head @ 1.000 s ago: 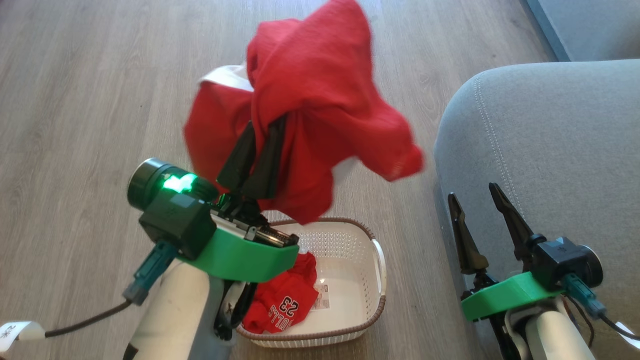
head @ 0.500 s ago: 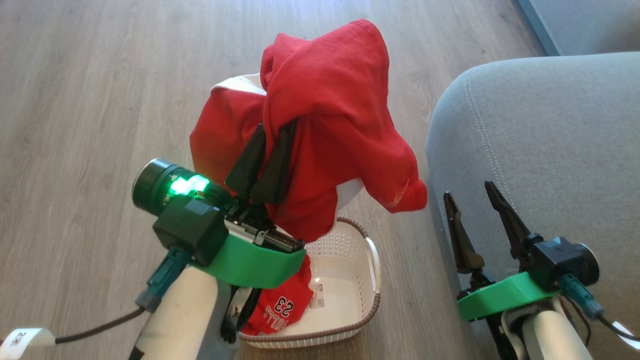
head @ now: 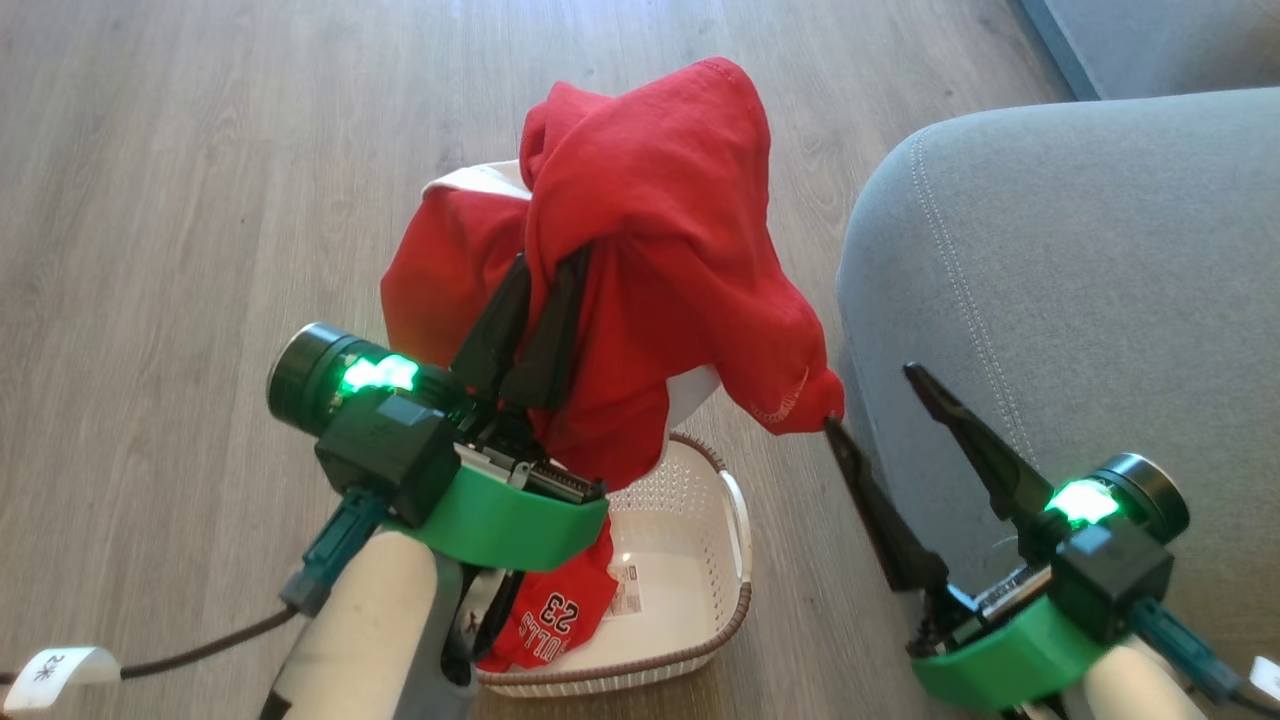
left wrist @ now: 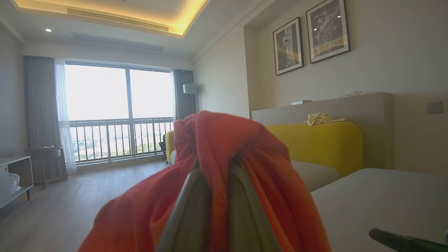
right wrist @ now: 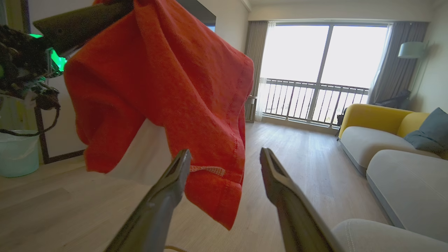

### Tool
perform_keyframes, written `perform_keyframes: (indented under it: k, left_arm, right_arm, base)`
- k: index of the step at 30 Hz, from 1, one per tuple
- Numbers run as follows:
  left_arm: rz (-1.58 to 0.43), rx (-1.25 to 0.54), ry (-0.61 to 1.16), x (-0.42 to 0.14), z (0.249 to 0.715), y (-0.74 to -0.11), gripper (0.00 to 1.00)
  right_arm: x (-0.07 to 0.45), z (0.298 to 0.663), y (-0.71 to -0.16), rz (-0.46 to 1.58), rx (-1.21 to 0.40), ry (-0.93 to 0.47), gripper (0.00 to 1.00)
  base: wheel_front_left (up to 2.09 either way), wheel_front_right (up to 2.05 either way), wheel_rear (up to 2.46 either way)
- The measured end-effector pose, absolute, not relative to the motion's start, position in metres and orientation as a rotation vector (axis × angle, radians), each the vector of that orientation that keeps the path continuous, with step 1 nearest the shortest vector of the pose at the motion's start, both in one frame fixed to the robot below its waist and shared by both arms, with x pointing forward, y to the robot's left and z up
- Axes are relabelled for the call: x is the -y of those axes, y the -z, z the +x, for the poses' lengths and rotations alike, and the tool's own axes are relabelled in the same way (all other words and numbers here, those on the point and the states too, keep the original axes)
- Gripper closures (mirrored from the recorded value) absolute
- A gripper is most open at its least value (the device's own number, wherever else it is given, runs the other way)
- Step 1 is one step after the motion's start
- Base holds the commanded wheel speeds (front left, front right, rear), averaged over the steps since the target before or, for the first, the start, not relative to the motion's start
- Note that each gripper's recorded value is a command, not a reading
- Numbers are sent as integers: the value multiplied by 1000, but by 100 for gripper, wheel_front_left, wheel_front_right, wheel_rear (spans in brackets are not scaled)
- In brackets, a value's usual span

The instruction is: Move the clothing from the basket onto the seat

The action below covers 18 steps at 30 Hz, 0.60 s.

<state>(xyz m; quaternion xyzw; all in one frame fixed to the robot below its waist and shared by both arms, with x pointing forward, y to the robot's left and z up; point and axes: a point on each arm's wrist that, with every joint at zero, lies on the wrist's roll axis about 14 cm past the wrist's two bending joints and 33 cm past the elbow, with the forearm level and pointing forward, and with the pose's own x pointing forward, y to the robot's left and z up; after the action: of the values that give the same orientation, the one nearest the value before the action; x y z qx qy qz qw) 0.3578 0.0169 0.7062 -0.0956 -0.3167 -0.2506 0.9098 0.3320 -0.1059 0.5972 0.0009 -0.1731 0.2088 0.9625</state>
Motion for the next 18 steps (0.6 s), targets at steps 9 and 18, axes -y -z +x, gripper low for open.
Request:
perform_keyframes:
  k: [9, 18]
  left_arm:
    - [-187, 642, 500, -21, 364, -702, 100]
    - [-170, 634, 512, -16, 363, -698, 100]
  right_arm:
    - [91, 314, -601, 7, 352, -535, 0]
    - [84, 316, -600, 38, 347, -545, 0]
  base:
    - [0, 0, 0]
    - [0, 0, 0]
